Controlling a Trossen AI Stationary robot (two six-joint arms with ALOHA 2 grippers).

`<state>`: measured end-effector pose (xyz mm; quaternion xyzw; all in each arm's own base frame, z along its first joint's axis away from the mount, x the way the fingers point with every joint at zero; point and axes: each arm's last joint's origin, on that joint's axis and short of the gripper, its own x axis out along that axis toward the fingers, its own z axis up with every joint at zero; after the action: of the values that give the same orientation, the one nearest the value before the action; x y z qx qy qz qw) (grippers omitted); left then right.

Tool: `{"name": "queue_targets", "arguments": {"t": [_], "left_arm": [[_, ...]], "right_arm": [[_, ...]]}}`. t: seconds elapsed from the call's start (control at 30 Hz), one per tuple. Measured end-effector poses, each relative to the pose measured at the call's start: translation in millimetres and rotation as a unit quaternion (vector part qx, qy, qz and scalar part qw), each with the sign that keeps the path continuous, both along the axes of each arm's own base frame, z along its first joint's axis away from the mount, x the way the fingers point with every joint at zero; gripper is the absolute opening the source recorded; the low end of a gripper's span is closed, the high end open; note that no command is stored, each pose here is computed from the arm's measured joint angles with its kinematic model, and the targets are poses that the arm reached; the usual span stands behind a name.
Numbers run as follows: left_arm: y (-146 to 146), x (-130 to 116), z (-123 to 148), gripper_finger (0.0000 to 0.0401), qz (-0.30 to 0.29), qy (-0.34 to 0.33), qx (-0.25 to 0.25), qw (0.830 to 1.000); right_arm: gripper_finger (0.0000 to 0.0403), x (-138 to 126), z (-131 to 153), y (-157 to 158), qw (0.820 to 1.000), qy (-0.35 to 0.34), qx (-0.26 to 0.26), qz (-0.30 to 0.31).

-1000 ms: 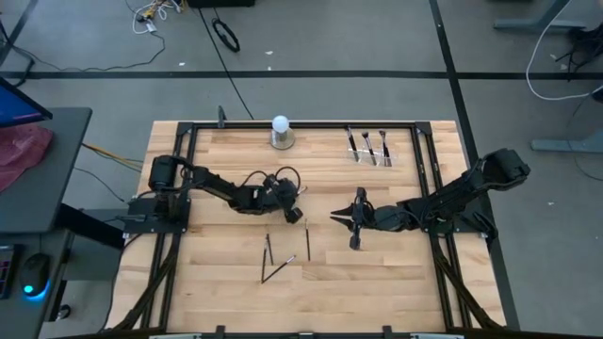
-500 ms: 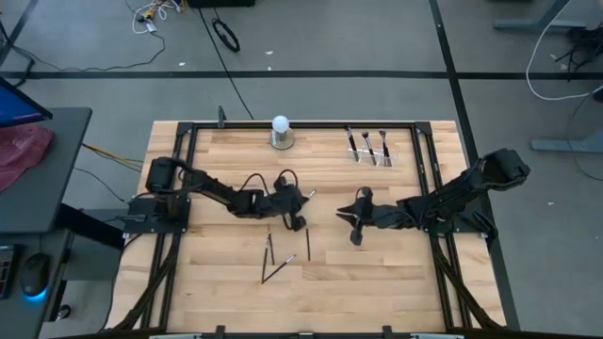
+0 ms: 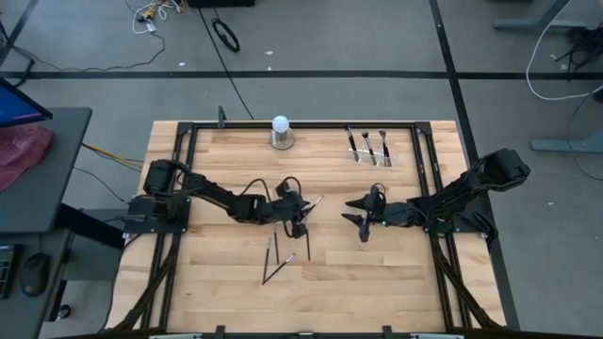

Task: Put items in baskets/containers
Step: Put the silver eyeshadow brush into the transparent organizer

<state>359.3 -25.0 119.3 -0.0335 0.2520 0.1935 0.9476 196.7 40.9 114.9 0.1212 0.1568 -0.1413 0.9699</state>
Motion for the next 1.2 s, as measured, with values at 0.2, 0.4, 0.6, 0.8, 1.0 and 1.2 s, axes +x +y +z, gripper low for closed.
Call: {"name": "queue_targets", "arguments": {"t": [0.2,0.4,0.6,0.8,1.0,1.2], "left_arm": [[8,3,-23,0.0171,-0.013,0.017,-0.037,0.999],[15,7,-40,0.0184,-0.009,0.024,-0.046,0.999],[27,4,-45,0.0130,0.008,0.055,-0.051,0.997],[46,-2,-52,0.0047,-0.003,0.091,-0.082,0.992],[54,-6,-54,0.0018,-0.025,0.080,-0.090,0.992],[47,-4,-45,0.0013,-0.040,0.051,-0.076,0.995]], "right_arm": [[0.0209,1,4,0,1.000,-0.017,-0.016,0.003],[0.0201,1,4,0,1.000,-0.017,-0.018,0.001],[0.0194,1,4,0,1.000,-0.017,-0.019,0.000],[0.0192,1,4,0,1.000,-0.017,-0.019,0.000],[0.0192,1,3,0,1.000,-0.013,-0.020,0.000],[0.0192,0,1,0,1.000,-0.002,-0.012,0.000]]}}
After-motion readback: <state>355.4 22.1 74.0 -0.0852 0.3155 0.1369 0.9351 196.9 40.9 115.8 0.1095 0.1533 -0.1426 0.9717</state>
